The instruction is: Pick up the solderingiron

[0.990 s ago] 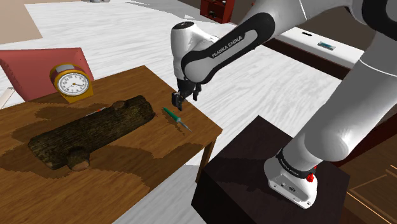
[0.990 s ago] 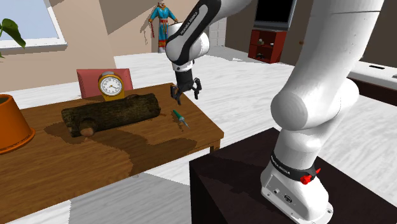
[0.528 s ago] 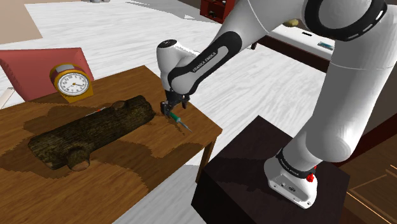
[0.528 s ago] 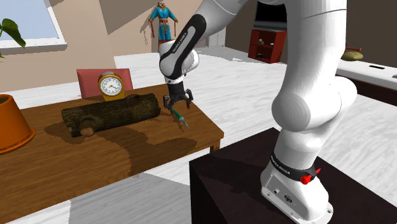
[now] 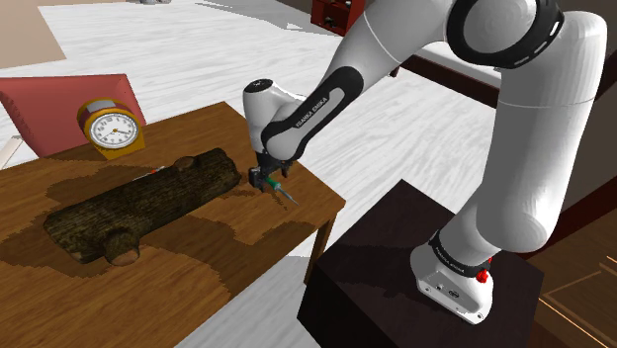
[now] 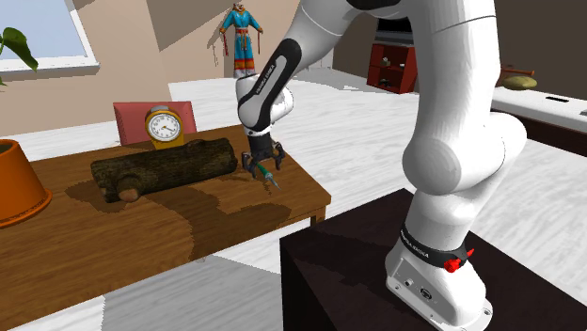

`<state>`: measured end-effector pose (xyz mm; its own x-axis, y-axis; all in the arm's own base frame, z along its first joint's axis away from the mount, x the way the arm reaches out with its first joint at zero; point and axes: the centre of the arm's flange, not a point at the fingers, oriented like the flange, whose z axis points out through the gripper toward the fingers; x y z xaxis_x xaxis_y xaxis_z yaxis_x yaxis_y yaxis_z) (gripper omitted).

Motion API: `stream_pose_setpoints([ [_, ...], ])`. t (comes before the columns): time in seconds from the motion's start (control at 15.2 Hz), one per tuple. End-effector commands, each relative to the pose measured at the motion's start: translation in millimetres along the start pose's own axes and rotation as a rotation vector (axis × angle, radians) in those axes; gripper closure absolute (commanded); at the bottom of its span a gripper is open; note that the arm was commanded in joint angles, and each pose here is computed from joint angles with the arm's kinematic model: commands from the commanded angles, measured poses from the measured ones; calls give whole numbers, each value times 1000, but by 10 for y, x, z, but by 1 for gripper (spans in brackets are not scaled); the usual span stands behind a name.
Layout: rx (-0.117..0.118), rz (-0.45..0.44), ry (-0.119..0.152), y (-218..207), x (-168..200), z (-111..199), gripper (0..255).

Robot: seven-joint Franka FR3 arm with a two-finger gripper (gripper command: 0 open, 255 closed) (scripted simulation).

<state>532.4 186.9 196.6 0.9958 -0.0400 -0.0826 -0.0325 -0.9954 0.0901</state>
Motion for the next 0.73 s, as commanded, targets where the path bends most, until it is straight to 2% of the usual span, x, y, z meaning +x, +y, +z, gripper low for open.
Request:
stream_pose_setpoints([
  [0.0,0,0,0,-3,-6,20,255],
  [0.66,0,0,0,12,-5,-34,255],
])
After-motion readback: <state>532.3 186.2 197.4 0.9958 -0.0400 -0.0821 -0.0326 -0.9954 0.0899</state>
